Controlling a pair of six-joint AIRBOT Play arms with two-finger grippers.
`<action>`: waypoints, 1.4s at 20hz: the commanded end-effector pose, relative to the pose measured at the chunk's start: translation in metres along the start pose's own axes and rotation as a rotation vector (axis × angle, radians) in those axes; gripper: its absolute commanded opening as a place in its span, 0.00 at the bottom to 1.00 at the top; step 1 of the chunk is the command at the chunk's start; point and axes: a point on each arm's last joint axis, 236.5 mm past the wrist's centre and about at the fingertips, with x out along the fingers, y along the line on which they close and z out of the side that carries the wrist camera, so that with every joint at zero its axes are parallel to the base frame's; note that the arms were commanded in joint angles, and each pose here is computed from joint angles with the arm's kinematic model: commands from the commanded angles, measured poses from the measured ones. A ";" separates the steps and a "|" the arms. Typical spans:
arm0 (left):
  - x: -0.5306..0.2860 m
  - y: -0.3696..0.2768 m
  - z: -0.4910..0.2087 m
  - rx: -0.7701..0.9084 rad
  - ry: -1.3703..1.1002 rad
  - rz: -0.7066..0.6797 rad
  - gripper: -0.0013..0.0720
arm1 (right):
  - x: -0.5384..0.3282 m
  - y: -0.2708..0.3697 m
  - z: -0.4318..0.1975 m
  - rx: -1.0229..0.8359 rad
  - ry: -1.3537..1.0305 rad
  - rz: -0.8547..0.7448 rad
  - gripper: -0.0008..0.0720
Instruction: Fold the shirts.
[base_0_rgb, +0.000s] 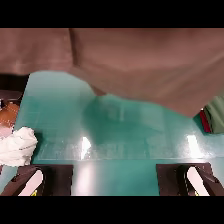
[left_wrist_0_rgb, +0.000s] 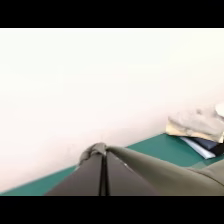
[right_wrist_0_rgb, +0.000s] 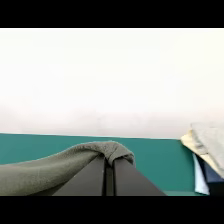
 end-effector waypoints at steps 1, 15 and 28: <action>-0.028 -0.026 0.033 0.061 -0.108 0.002 0.05 | -0.017 -0.005 0.002 -0.018 0.037 -0.079 0.04; 0.124 0.104 -0.405 -0.674 0.887 -0.063 0.05 | 0.142 -0.083 -0.374 0.405 1.244 -0.019 0.03; 0.224 0.178 -0.520 -0.467 0.731 0.111 0.05 | 0.308 -0.091 -0.419 0.341 0.812 -0.065 0.03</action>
